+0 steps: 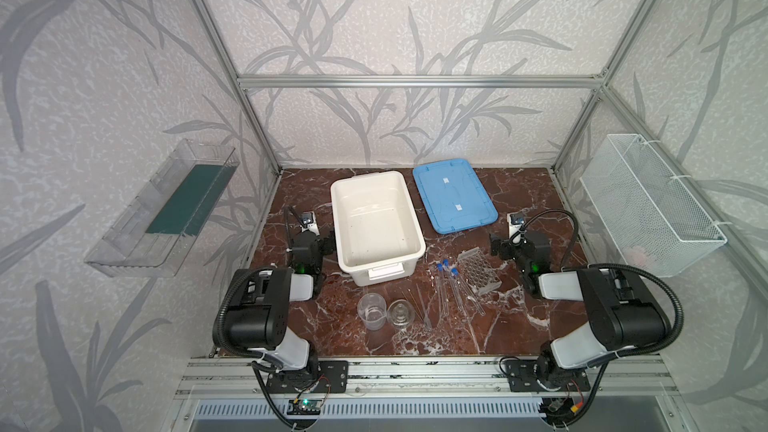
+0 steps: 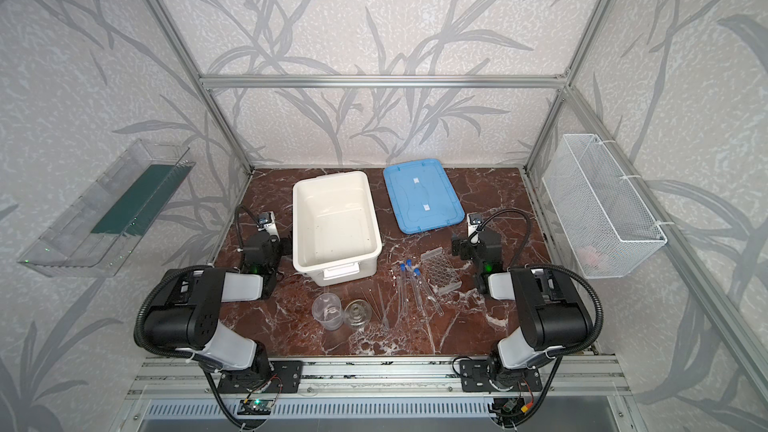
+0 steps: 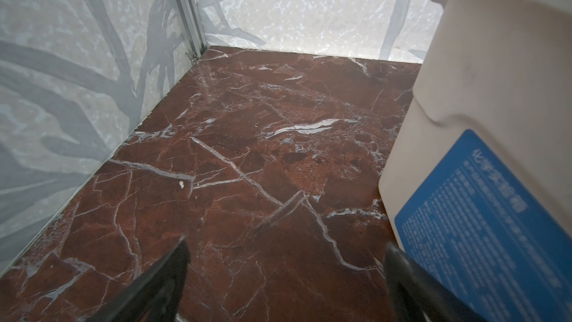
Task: Organize the chemistry lab equipment
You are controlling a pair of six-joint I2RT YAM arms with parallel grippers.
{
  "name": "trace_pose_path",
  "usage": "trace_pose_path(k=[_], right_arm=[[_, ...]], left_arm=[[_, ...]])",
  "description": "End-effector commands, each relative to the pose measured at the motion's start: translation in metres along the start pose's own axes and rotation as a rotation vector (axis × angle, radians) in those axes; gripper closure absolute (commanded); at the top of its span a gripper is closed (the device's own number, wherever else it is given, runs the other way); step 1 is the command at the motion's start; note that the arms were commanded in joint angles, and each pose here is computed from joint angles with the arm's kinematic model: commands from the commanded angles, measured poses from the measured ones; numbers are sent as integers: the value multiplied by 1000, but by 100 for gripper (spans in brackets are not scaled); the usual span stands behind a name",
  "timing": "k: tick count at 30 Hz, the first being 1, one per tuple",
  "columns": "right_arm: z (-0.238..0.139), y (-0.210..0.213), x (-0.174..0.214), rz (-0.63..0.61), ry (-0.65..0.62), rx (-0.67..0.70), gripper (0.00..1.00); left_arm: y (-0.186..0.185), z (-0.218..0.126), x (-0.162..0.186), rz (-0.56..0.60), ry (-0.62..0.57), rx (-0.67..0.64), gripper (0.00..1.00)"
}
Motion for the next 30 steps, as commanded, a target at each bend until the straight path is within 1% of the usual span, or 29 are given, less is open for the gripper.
trace_pose_path(k=[1, 3, 5, 7, 9, 11, 12, 14, 15, 16, 17, 18, 20, 21, 23, 26, 28, 30], right_arm=[[-4, 5, -21, -5, -68, -18, 1], [-8, 6, -29, -9, -80, -21, 1], [-12, 7, -33, -10, -44, -21, 1], [-19, 8, -41, -9, -17, -24, 1], [-28, 11, -53, 8, -25, -33, 1], [-37, 15, -65, 35, -34, -52, 1], [-42, 16, -71, 64, -32, -57, 1], [-49, 12, -78, 168, 2, -25, 1], [-54, 12, -81, 235, 24, -15, 1], [-59, 13, -82, 286, 51, -21, 1], [-64, 17, -85, 312, 65, -48, 1], [-68, 24, -88, 332, 83, -89, 1], [-78, 40, -92, 348, 122, -181, 1], [-84, 49, -94, 346, 144, -239, 1], [-94, 61, -93, 355, 215, -304, 1], [-112, 79, -90, 355, 307, -403, 1], [-123, 87, -88, 356, 362, -436, 1], [-132, 93, -86, 353, 405, -467, 0]], left_arm=[[21, -8, -4, -50, -39, -133, 1], [26, -14, -9, -61, -43, -153, 1], [29, -19, -16, -54, -35, -162, 1], [41, -28, -26, -92, -23, -227, 1], [47, -36, -33, -109, -33, -255, 1], [50, -43, -42, -164, -44, -257, 1], [51, -48, -48, -198, -39, -251, 1], [52, -59, -54, -284, -11, -239, 1], [54, -66, -58, -344, 2, -241, 1], [55, -74, -62, -395, 14, -237, 1], [50, -80, -65, -406, 30, -198, 1], [45, -88, -73, -421, 16, -147, 1], [35, -104, -85, -487, 0, -57, 1], [33, -114, -91, -505, 7, -41, 1], [29, -131, -98, -510, 59, -8, 1], [7, -155, -112, -458, 135, 112, 3], [-15, -178, -126, -369, 161, 190, 6], [-38, -198, -136, -309, 166, 286, 9]])
Point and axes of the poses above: each gripper's point midway between its finger pads, its own z axis out along the fingers, its own y axis along the line the jaws close on, x = y × z, the point moved 2 cm from there along -z, back along the fingers, and after that the axes turned 10 degrees about z, right-handed, at the moved point
